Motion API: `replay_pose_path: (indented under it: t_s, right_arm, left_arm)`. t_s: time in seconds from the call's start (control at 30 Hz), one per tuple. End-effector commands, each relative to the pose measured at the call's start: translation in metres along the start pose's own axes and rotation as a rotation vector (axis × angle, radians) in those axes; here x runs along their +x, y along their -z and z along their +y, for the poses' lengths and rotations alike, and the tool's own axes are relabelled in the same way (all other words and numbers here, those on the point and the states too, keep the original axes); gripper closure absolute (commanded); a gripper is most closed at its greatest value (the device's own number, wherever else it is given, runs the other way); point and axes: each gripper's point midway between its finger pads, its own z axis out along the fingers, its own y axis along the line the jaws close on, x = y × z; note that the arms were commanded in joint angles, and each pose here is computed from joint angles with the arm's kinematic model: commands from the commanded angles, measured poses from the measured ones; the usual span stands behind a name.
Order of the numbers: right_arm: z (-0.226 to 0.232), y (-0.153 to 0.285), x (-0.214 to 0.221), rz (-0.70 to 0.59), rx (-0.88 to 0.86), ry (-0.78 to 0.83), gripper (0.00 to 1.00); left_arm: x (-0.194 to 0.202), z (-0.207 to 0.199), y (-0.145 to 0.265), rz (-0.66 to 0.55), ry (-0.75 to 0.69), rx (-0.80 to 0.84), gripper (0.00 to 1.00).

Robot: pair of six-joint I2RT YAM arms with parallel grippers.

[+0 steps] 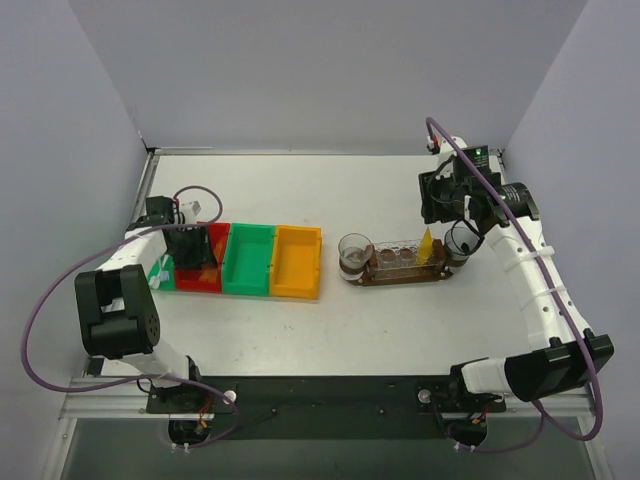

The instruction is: Prepare toiletry sets of a toothbrush and toothpaste on the tray

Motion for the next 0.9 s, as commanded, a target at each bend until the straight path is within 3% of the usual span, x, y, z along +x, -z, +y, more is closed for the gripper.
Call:
replay_pose_path:
  t_s: [0.0, 0.87]
  right_arm:
    - [-0.004, 0.003, -0.012, -0.018, 0.011, 0.007, 0.57]
    - [-0.004, -0.001, -0.007, -0.001, 0.012, 0.018, 0.57]
  left_arm:
    - [-0.019, 0.000, 0.003, -0.032, -0.012, 0.031, 0.42]
    - [-0.006, 0.009, -0.010, 0.048, -0.007, 0.028, 0.43]
